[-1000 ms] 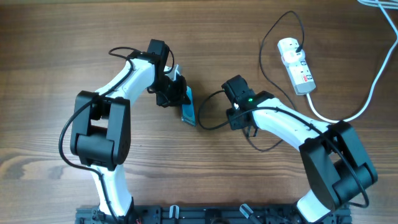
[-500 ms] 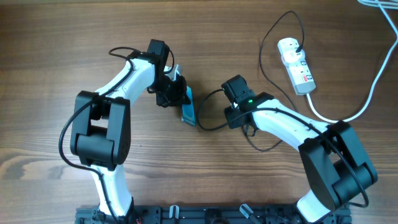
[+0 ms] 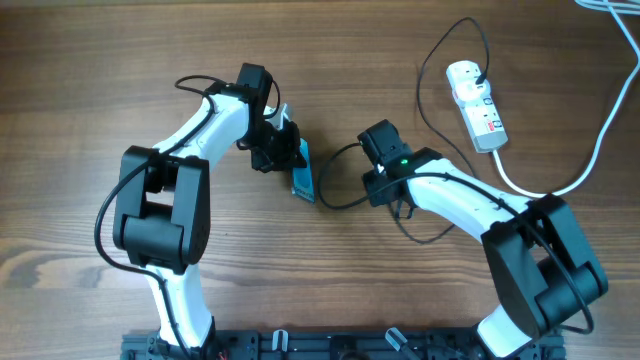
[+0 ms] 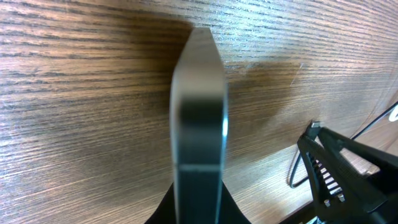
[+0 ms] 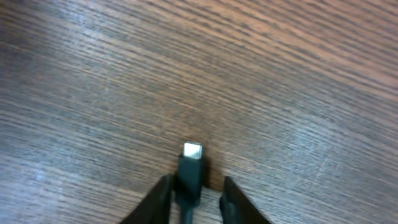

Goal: Plug charger to phone and switch on socket

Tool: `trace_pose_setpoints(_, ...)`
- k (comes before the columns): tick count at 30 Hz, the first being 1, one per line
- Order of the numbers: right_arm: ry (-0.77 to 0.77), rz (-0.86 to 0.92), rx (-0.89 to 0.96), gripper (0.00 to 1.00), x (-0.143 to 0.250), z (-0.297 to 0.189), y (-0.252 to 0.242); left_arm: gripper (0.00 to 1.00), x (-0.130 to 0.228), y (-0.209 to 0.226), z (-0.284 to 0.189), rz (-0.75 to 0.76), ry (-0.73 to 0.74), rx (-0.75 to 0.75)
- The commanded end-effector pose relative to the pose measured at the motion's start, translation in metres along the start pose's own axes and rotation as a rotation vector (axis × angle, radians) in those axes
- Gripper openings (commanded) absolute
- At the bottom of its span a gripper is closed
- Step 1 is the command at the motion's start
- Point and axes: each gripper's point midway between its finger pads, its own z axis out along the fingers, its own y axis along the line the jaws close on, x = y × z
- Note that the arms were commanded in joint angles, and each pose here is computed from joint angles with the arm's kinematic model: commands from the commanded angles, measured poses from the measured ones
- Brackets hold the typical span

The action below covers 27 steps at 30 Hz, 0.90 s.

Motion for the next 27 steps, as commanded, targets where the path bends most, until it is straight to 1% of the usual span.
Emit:
trace_pose_setpoints(1, 0.075, -0.020, 0.000, 0.19, 0.023, 0.010, 0.000, 0.04, -0.003, -0.009, -0.008, 0.014, -0.023, 0.019)
trace_pose_setpoints(3, 0.075, -0.020, 0.000, 0.17, 0.023, 0.010, 0.000, 0.04, -0.003, -0.009, -0.008, 0.015, -0.023, 0.019)
trace_pose_setpoints(4, 0.075, -0.020, 0.000, 0.15, 0.023, 0.010, 0.000, 0.04, -0.003, -0.009, -0.008, 0.014, -0.023, 0.019)
trace_pose_setpoints(6, 0.084, -0.021, 0.002, 0.15, 0.025, 0.010, 0.000, 0.04, -0.003, -0.009, -0.008, 0.014, -0.022, 0.019)
trace_pose_setpoints(8, 0.091, -0.022, 0.003, 0.26, 0.026, 0.010, -0.001, 0.04, -0.003, -0.009, -0.008, 0.015, -0.023, 0.019)
trace_pose_setpoints(9, 0.094, -0.023, 0.003, 0.28, 0.027, 0.010, -0.001, 0.04, -0.003, -0.009, -0.008, 0.014, -0.023, 0.019)
trace_pose_setpoints(12, 0.105, -0.023, 0.005, 0.28, 0.030, 0.010, -0.001, 0.04, -0.003, -0.009, -0.008, 0.015, -0.023, 0.019)
trace_pose_setpoints(14, 0.107, -0.024, 0.005, 0.17, 0.030, 0.010, -0.001, 0.04, -0.003, -0.009, -0.008, 0.015, -0.023, 0.019)
trace_pose_setpoints(16, 0.108, -0.024, 0.005, 0.15, 0.031, 0.010, -0.001, 0.04, -0.003, -0.009, -0.008, 0.015, -0.023, 0.019)
trace_pose_setpoints(23, 0.126, -0.026, 0.008, 0.17, 0.035, 0.009, -0.002, 0.04, -0.003, -0.009, -0.008, 0.015, -0.023, 0.019)
trace_pose_setpoints(26, 0.126, -0.026, 0.008, 0.24, 0.035, 0.009, -0.002, 0.04, -0.003, -0.009, -0.008, 0.015, -0.023, 0.019)
trace_pose_setpoints(27, 0.127, -0.026, 0.007, 0.25, 0.035, 0.009, -0.002, 0.04, -0.003, -0.009, -0.008, 0.015, -0.023, 0.019)
